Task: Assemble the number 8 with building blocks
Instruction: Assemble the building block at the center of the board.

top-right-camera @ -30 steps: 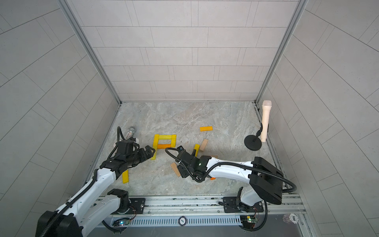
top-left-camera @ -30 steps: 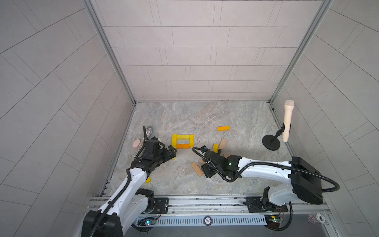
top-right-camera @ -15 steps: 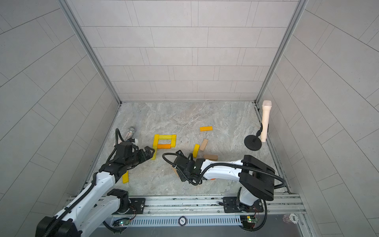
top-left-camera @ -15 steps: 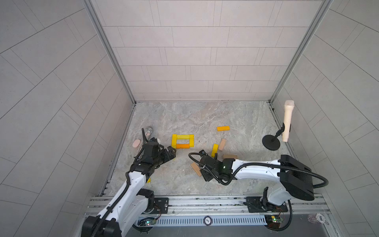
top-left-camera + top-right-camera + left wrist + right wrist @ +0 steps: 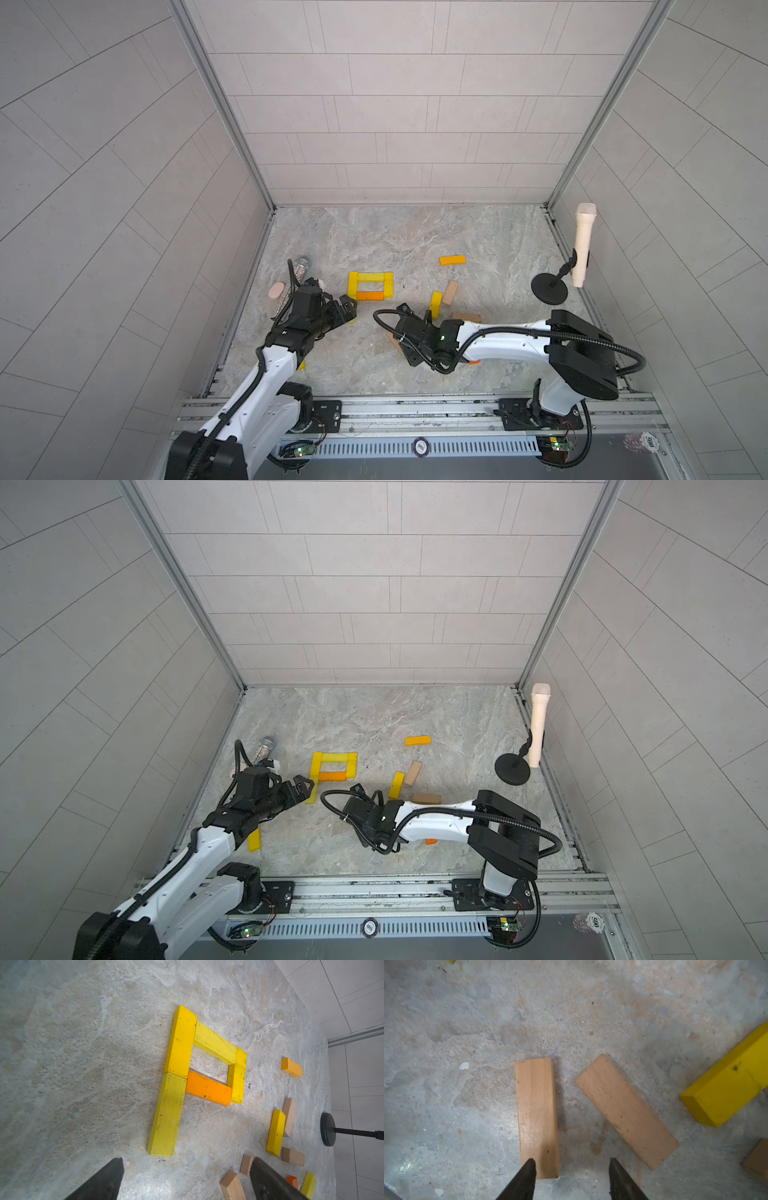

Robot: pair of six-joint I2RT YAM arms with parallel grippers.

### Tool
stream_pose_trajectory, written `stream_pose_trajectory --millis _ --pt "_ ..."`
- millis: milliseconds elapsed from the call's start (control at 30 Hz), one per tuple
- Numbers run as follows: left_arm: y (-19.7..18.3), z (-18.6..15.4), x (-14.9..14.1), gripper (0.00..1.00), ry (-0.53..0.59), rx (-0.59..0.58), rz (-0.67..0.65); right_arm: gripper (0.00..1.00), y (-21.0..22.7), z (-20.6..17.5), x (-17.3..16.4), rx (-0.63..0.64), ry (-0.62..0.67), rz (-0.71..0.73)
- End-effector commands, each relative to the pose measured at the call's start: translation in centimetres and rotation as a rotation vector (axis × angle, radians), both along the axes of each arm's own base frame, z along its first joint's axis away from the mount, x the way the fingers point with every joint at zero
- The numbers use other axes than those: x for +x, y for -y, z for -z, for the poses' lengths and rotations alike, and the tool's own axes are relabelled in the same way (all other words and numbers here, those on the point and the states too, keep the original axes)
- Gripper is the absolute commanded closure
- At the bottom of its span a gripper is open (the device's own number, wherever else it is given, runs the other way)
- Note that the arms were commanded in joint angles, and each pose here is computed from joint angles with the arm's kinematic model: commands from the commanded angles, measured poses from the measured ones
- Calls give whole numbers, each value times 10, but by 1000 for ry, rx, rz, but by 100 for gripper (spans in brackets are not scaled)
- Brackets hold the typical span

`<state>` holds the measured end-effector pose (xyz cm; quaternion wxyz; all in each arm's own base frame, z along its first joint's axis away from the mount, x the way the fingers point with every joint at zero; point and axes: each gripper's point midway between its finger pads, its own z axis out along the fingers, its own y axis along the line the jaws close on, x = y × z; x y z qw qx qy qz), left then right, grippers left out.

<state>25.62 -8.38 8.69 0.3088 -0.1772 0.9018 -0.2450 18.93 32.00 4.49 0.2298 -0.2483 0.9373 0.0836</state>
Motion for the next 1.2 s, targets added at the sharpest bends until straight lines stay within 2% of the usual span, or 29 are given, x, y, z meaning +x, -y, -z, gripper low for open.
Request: stream_pose_trajectory --millis 0,133,500,867,1167 --pt "-4 2 1 0 2 6 -19 42 -6 -3 -3 -7 18 -10" --pt "-4 3 0 0 1 10 -17 42 -17 -4 -9 -1 20 -38" --pt "-3 3 0 0 3 6 -14 41 -18 17 -10 -54 -11 23" --pt "-2 3 3 0 7 -8 -17 58 -29 21 -4 -44 -18 82" --pt "2 4 8 0 8 -24 -14 66 -38 14 5 -10 -9 149"
